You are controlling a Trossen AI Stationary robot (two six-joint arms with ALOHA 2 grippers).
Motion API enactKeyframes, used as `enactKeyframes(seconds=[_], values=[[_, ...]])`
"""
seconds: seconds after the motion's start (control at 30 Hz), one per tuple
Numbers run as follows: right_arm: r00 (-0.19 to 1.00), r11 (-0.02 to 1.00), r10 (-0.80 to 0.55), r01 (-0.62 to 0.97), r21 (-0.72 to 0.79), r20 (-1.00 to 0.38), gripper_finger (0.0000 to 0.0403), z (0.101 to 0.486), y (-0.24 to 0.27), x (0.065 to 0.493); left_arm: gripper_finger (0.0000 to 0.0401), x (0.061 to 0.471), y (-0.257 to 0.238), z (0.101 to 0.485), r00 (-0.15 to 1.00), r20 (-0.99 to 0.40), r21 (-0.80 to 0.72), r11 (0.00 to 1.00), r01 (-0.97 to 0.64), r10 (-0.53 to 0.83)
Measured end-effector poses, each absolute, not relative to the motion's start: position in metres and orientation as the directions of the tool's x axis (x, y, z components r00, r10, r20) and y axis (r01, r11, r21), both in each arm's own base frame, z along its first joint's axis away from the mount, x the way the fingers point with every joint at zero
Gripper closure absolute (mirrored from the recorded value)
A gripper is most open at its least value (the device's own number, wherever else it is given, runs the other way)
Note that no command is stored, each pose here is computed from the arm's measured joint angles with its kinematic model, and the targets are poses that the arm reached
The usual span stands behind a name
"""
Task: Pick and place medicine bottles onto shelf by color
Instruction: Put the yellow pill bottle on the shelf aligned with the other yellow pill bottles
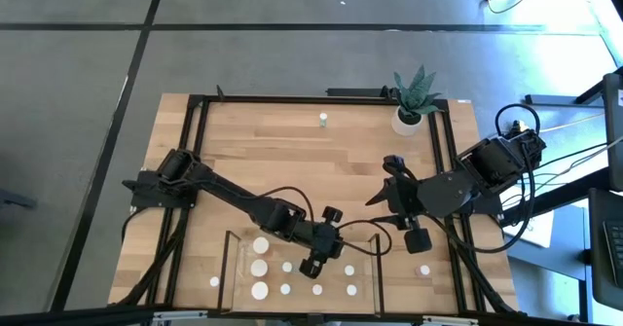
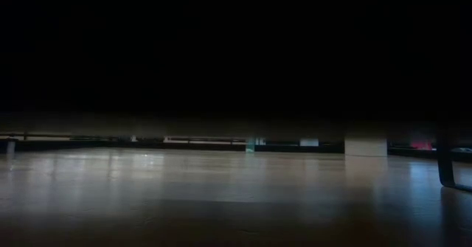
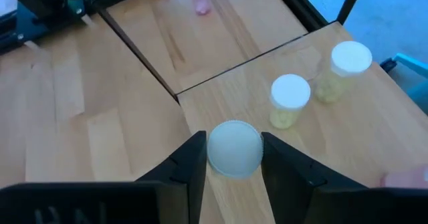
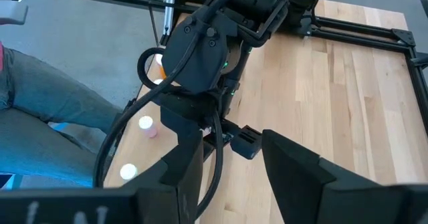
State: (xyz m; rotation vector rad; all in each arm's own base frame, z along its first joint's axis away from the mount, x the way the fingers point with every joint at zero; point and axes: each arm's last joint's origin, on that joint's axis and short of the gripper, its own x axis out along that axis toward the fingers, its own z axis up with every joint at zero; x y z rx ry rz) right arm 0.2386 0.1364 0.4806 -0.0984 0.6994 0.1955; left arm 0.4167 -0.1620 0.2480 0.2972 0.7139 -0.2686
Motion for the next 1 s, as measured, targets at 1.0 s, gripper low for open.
enactKeyframes(seconds=[1.0], values=[[0.748,0.977,0.146,-0.212,-0.025,-0.647,0.0247,0.481,0.136,0.239,0.0284,0.430,-0.154,0.235,0.723,-0.661,0.184,0.892,0.412,-0.198]])
